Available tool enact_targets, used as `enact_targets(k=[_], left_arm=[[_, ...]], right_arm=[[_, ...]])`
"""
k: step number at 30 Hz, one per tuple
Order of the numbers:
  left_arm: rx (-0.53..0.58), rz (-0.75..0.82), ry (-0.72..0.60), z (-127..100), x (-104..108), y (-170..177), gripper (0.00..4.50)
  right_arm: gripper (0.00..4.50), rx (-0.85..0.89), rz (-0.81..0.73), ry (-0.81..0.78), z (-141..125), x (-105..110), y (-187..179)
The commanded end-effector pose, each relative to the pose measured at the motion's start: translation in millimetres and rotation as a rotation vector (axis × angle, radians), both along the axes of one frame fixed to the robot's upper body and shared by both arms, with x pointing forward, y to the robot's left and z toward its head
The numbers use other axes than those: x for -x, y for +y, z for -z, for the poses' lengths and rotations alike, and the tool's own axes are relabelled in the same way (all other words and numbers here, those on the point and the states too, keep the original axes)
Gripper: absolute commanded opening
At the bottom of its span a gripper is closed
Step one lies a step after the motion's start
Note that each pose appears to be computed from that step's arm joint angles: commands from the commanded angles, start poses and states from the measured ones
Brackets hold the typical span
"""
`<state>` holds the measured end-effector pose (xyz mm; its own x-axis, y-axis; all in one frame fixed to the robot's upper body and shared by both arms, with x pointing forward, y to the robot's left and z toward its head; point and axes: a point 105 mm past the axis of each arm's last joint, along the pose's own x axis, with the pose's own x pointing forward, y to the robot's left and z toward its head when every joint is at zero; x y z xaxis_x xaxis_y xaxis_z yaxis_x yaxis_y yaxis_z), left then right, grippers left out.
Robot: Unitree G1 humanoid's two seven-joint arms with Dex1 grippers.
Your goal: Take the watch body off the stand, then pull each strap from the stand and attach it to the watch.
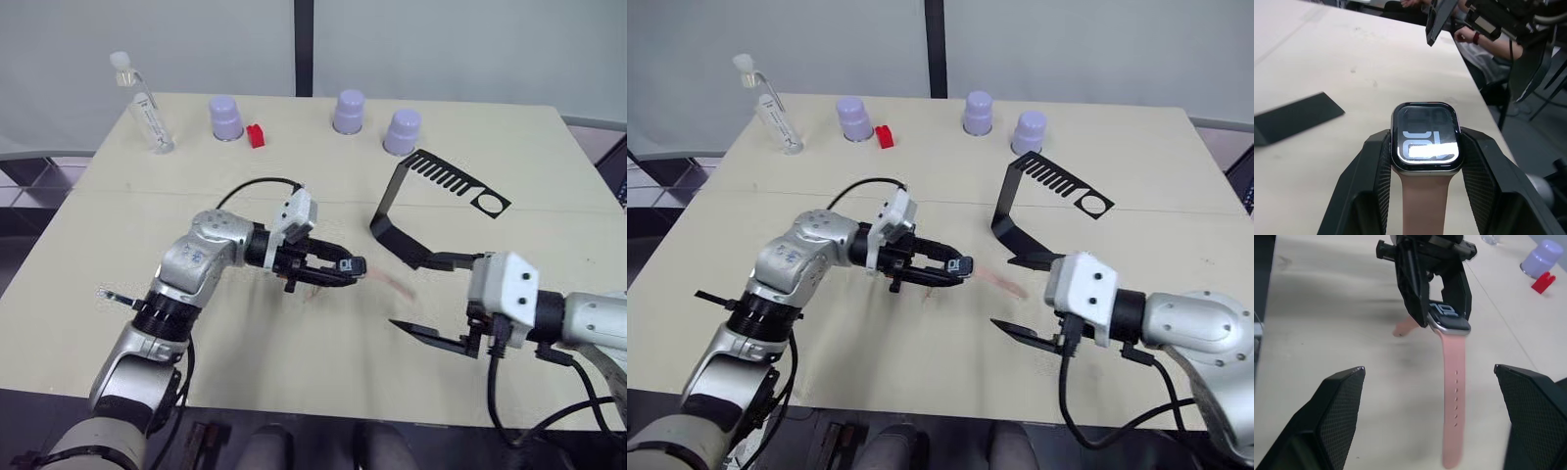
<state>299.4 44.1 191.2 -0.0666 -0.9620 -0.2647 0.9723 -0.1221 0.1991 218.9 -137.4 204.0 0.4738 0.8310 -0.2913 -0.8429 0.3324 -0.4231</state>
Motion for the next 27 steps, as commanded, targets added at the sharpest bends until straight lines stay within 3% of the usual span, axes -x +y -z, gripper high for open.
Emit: enact_targets(k=[1, 4, 8, 15, 18, 22, 27], left_arm=[[-0.054, 0.078, -0.263, -3, 10, 10, 1.58], [-0.118, 0.106, -0.477, 6, 9, 18, 1.58], [-0.109, 0.163, -0.743, 8, 12, 21, 1.58], [-0.06, 0.237, -0.998, 21, 20, 29, 1.58], [-0.04, 0.167, -0.884, 18, 16, 28, 1.58], [-0.054, 0.036, -0.361, 26, 13, 21, 1.58], [-0.176, 0.04, -0.126, 54, 21, 18, 1.58]], right_arm=[[4.47, -0.032, -0.02, 0.017, -5, 9, 4], [4.47, -0.05, -0.024, 0.036, -3, 9, 8], [4.47, -0.044, -0.028, 0.039, 2, 8, 12], [4.47, -0.01, -0.005, 0.009, 10, -2, 12], [4.47, -0.001, -0.003, 0.003, 11, -4, 12], [4.47, 0.014, 0.002, 0.003, 12, -4, 10], [4.47, 0.025, 0.01, 0.01, 14, -3, 9]])
